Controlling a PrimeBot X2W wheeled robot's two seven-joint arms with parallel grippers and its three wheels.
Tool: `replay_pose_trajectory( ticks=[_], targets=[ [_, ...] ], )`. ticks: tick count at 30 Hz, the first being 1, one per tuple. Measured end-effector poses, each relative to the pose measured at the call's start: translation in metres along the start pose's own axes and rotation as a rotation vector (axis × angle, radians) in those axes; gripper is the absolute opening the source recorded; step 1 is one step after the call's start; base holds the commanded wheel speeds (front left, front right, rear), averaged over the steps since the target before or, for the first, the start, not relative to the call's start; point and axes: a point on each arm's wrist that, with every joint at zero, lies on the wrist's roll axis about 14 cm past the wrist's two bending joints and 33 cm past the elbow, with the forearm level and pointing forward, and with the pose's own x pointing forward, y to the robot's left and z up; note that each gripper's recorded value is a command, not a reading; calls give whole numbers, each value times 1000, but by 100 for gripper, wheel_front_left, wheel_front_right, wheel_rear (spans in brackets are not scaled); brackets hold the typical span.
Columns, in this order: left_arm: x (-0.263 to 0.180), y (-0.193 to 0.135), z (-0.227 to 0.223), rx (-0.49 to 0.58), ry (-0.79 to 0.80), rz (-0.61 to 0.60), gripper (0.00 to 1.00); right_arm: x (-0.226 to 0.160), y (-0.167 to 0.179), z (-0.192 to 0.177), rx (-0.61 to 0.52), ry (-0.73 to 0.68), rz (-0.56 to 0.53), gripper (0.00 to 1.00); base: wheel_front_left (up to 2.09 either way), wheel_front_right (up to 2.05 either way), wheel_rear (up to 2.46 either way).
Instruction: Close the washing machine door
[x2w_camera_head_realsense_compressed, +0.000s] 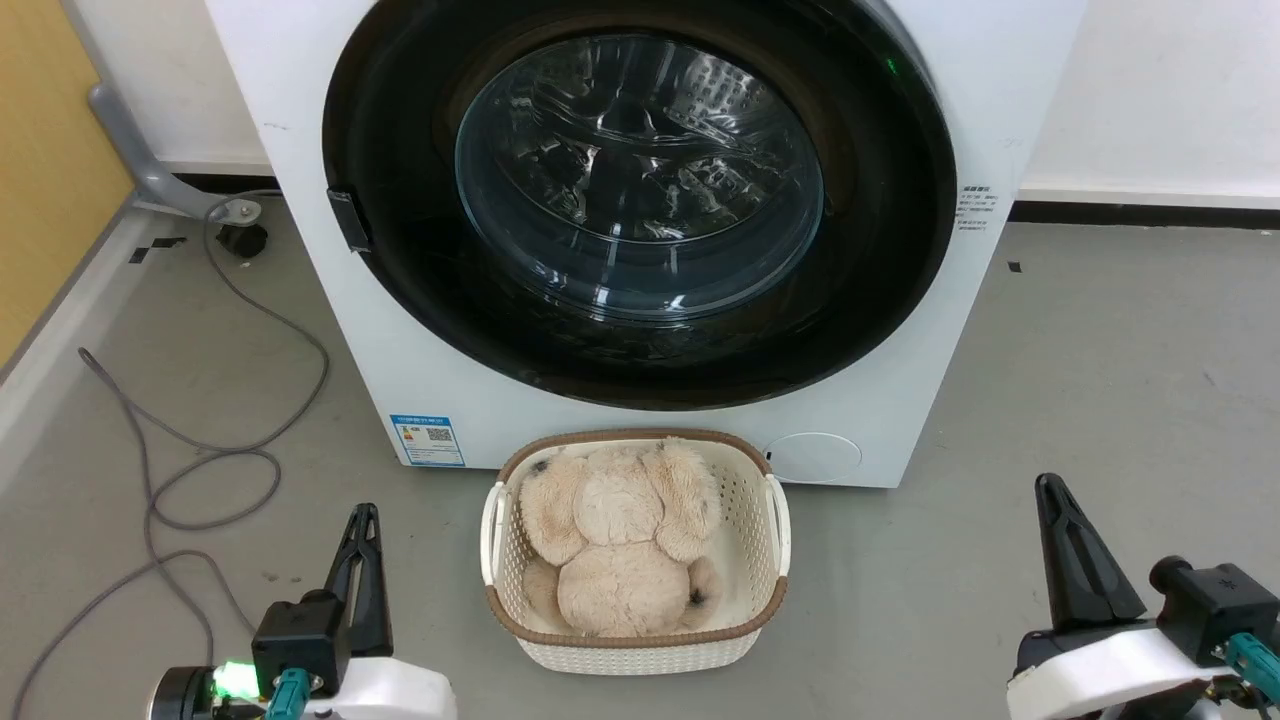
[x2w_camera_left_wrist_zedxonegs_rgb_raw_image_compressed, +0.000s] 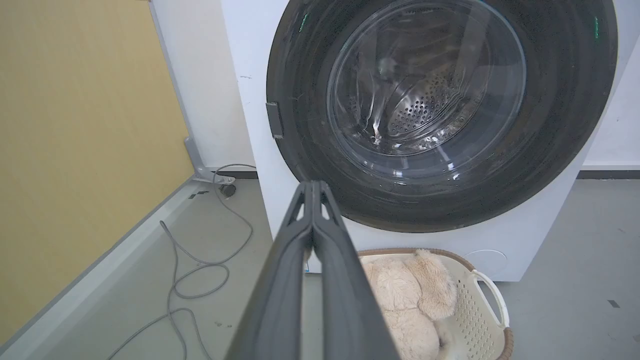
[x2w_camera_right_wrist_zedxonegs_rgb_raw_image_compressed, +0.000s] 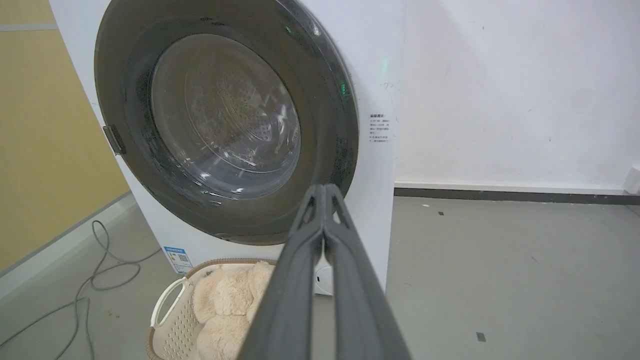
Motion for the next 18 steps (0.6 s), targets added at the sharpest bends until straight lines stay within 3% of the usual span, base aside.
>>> replay_pose_trajectory(
  ticks=[18],
  targets=[
    [2,-2,-3,-2,29,-23,0,1,5,-3,-34,33,18,0,0,0,0]
  ],
)
